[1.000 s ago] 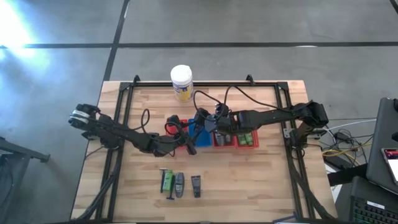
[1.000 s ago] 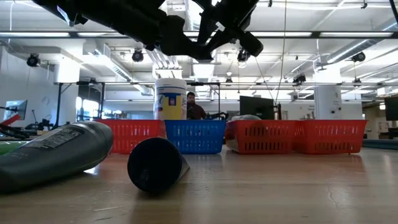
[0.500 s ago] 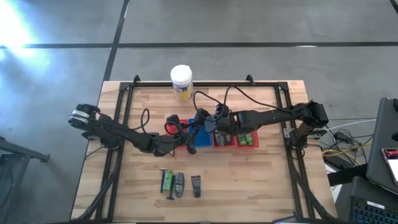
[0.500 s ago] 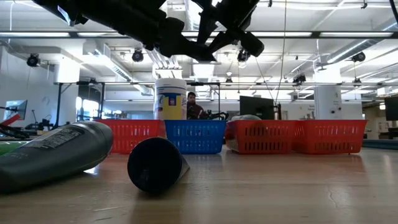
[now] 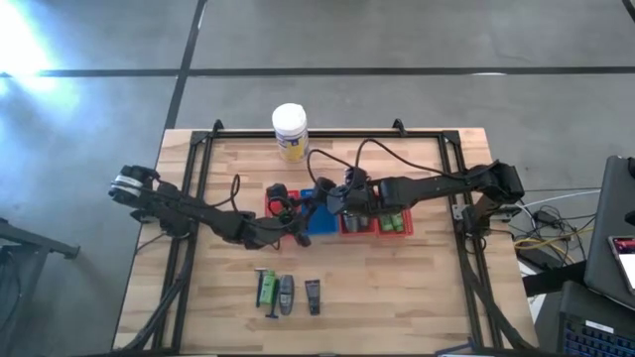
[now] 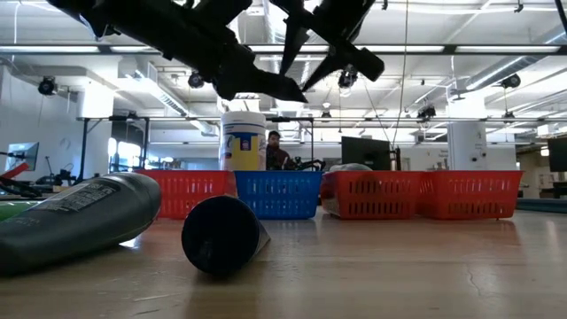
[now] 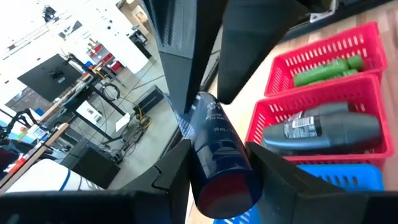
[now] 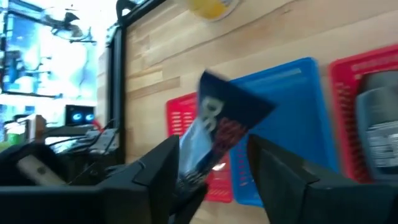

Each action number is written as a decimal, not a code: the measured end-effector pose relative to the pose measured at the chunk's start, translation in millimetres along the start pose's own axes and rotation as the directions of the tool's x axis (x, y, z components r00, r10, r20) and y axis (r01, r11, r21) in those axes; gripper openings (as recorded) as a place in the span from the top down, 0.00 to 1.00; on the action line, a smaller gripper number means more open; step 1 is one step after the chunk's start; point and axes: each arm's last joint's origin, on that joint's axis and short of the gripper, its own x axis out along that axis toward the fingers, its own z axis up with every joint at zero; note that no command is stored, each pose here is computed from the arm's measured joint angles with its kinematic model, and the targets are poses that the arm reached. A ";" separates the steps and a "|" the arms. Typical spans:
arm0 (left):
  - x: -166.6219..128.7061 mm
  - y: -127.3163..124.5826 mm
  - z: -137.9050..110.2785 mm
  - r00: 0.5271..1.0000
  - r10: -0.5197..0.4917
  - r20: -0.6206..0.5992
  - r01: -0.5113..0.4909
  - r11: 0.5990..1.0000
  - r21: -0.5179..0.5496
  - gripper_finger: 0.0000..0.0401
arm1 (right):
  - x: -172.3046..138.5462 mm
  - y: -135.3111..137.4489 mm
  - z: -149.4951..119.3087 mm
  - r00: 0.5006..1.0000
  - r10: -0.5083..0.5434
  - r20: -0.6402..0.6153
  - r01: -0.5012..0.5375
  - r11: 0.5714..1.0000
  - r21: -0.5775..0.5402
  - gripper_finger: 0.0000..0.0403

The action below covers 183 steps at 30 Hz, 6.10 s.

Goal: Pick & Place Travel size toiletries
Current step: Put the bottom blue shave cream into the red bin, then put the blue shave cream into the red bin

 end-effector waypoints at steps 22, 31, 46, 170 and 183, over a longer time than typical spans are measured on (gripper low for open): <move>10.1 51.6 -0.9 0.805 -0.399 -0.438 0.362 0.917 -0.171 0.65 | -74.2 -21.6 40.7 0.982 -0.113 0.154 0.122 0.991 -0.052 0.26; -19.0 103.9 -3.8 0.622 -0.572 -0.535 0.628 0.772 -0.096 0.65 | -73.2 -21.9 39.9 0.982 -0.118 0.146 0.136 0.983 -0.120 0.33; 16.9 99.0 -42.3 0.400 -0.620 -0.675 0.909 0.362 0.207 0.65 | -72.0 -22.2 37.8 0.984 -0.121 0.134 0.141 0.978 -0.152 0.39; 7.2 -118.5 32.6 0.188 -0.926 -0.329 0.959 0.100 0.266 0.45 | -219.7 -101.2 66.0 0.457 0.723 -0.519 -0.875 0.260 -0.408 0.75; 15.7 -112.4 29.4 0.226 -0.909 -0.350 0.957 0.141 0.252 0.45 | -156.7 -187.7 92.1 0.377 0.861 -0.342 -0.868 0.199 -0.456 0.85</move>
